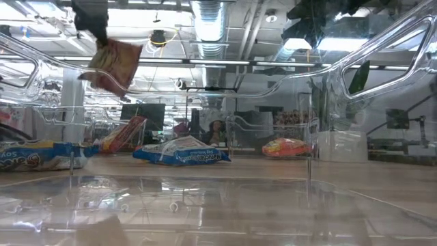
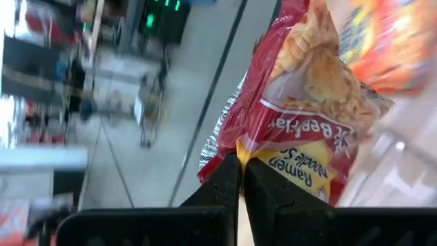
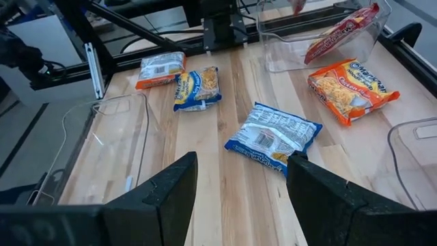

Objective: Sort Maruchan noodles
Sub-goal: Put the left red noodle pack into the top left transparent bin, then put the red noodle pack into the top left transparent bin

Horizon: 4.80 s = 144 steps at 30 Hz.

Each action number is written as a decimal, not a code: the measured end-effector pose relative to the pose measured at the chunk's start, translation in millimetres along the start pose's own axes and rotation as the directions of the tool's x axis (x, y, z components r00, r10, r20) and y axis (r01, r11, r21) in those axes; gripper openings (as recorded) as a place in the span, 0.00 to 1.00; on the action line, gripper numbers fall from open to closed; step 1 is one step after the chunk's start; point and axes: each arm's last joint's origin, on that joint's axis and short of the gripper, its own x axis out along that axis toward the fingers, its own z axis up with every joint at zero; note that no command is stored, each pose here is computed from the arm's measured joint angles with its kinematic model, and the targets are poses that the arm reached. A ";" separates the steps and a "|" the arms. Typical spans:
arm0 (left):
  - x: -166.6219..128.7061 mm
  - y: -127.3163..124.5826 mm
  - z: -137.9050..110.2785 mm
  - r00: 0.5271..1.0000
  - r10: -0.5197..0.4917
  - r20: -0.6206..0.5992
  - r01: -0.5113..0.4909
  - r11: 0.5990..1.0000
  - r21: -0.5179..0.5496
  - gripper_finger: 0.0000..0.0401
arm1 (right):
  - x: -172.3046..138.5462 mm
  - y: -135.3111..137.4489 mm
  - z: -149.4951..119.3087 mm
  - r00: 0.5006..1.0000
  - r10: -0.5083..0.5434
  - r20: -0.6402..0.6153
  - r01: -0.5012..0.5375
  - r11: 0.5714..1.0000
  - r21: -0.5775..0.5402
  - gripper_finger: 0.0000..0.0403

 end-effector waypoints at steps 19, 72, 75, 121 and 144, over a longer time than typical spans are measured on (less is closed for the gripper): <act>100.3 -11.3 -48.1 0.973 -0.203 -0.109 0.189 0.974 -0.121 0.00 | 0.0 -0.1 0.2 1.000 0.000 0.002 0.000 1.000 0.001 0.61; 34.7 -29.6 -35.5 0.230 -0.332 0.915 0.815 0.579 0.005 0.48 | -15.2 145.4 -149.5 0.772 0.101 -0.627 0.508 0.496 0.704 0.61; 34.7 -29.8 -35.6 0.231 -0.334 0.914 0.815 0.579 0.005 0.48 | -9.6 158.4 -164.4 0.737 0.107 -0.668 0.574 0.423 0.701 0.61; 34.8 -30.1 -35.7 0.228 -0.340 0.912 0.820 0.572 0.008 0.48 | 57.3 225.3 -190.2 0.631 -0.059 -0.773 0.735 0.364 0.572 0.38; 32.0 -26.1 -33.7 0.201 -0.299 0.933 0.813 0.583 0.012 0.48 | 43.3 151.7 -82.1 0.836 -0.224 -0.501 0.515 0.636 0.575 0.04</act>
